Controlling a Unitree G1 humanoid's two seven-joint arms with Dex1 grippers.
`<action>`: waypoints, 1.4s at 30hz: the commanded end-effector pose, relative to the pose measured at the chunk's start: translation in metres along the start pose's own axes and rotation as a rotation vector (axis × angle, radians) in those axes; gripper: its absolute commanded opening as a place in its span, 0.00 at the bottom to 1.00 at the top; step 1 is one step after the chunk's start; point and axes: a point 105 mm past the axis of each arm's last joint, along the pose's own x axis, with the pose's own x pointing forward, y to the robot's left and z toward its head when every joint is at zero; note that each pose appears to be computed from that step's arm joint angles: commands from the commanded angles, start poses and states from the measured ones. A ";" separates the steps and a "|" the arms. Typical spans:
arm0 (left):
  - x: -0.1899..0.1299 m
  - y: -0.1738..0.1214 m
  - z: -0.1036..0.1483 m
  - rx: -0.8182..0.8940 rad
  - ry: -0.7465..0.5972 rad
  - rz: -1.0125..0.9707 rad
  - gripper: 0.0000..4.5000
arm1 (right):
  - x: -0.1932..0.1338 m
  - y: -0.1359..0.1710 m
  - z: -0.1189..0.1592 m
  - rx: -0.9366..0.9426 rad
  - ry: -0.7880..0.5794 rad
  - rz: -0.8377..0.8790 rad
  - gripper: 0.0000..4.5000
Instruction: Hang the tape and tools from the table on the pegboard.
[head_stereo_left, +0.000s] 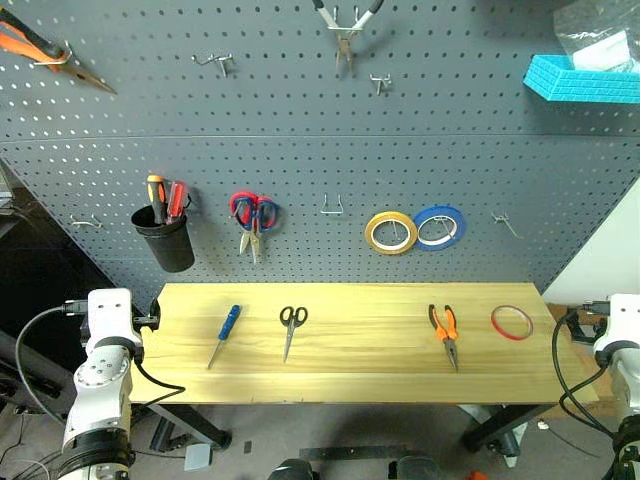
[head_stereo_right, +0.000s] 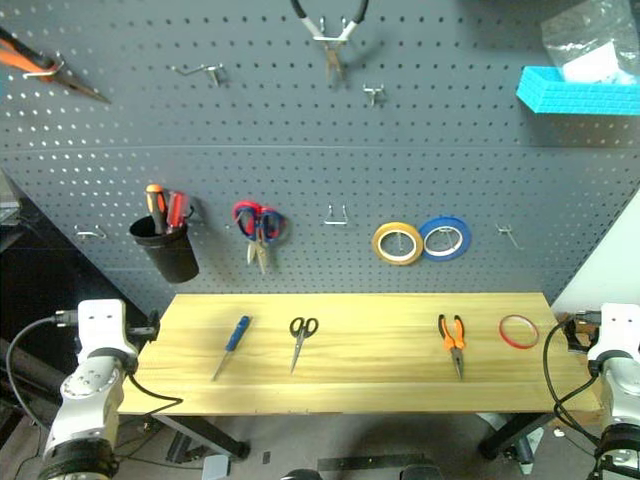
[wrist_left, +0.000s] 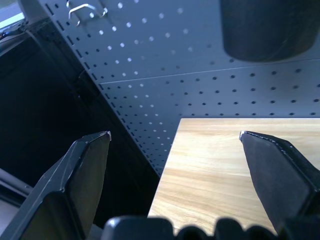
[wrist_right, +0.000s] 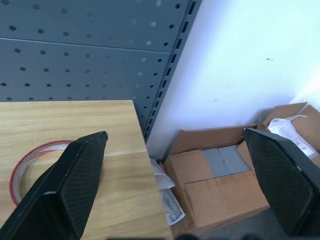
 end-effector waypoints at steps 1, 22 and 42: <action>0.000 0.016 0.017 0.034 -0.076 0.054 0.99 | 0.003 -0.014 0.024 0.003 -0.079 -0.040 1.00; -0.013 -0.004 0.013 -0.010 0.012 0.057 0.99 | 0.000 0.005 0.033 -0.001 -0.100 0.081 1.00; -0.090 -0.212 0.139 0.225 -0.368 -1.055 0.99 | -0.021 0.097 0.067 -0.120 0.027 0.502 1.00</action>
